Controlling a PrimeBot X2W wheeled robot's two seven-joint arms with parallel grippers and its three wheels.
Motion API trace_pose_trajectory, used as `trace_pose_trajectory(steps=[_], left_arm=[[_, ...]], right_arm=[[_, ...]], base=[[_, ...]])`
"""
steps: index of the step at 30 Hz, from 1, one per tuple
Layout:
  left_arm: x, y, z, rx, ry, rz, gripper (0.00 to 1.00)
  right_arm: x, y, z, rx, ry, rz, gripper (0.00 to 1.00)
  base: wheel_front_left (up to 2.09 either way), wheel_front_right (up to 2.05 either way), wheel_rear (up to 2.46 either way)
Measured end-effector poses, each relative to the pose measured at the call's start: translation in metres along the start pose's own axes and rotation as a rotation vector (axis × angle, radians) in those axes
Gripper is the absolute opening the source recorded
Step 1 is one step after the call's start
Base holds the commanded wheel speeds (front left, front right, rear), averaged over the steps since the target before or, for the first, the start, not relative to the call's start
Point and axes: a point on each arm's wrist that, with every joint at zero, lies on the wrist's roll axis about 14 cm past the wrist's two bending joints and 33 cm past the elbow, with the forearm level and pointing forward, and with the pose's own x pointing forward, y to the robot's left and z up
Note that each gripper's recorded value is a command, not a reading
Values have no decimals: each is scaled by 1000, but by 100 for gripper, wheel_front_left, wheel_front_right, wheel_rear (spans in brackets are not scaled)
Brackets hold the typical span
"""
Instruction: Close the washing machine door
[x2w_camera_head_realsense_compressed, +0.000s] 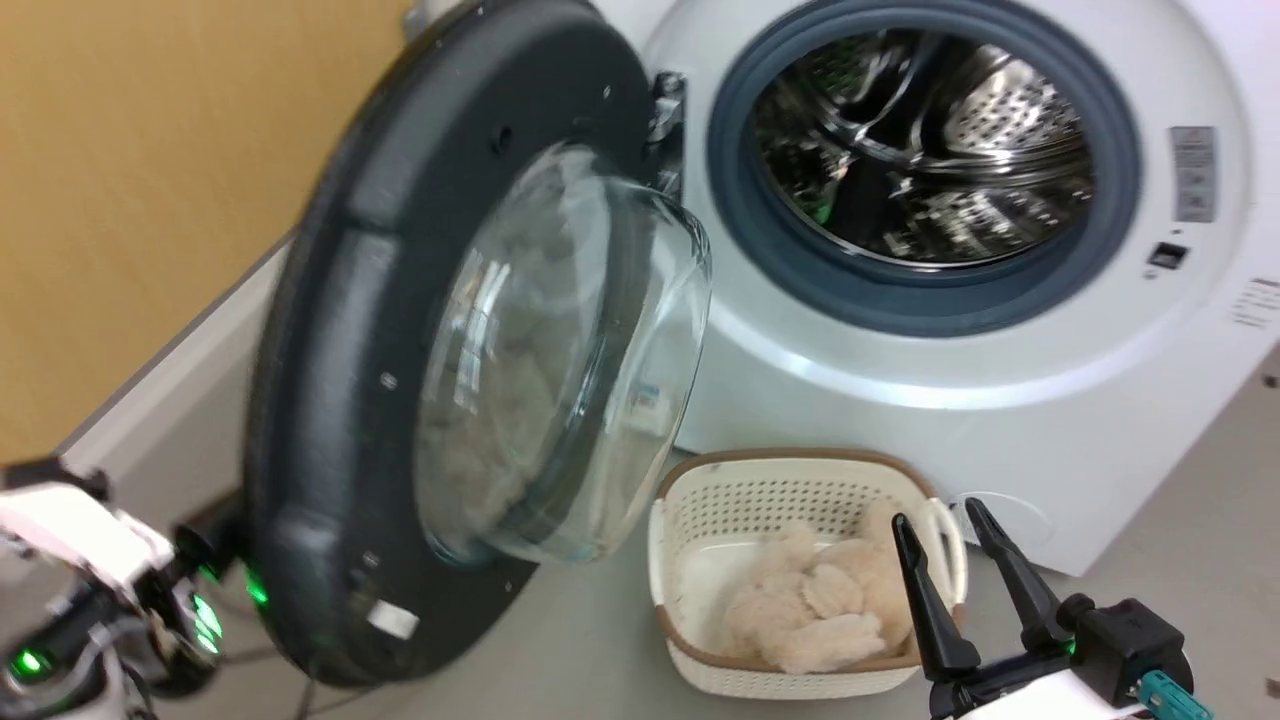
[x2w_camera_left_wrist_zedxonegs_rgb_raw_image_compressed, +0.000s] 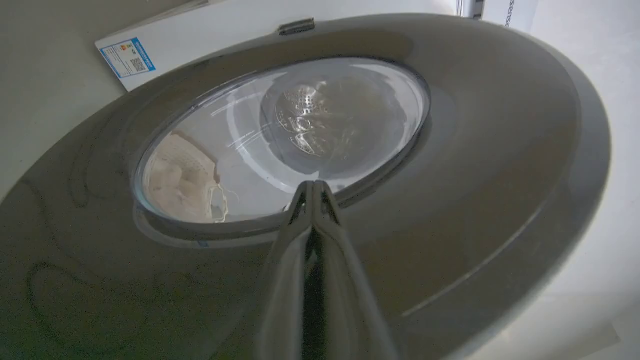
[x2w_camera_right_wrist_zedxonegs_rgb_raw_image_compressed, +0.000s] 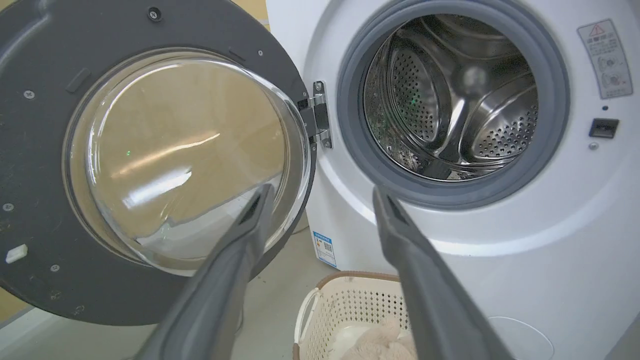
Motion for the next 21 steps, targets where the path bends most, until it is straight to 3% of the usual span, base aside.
trace_pose_trajectory(steps=[5,15,21], left_arm=[[5,-15,-63,-26,178,-60,0],[25,-36,-138,-91,389,-118,0],[50,-47,-222,-181,594,-156,0]], right_arm=[[-17,-16,9,-15,-19,-69,100],[-41,-43,15,-30,-30,-173,100],[-66,-72,15,-43,-23,-281,100]], base=[[0,0,0],[0,0,0],[0,0,0]])
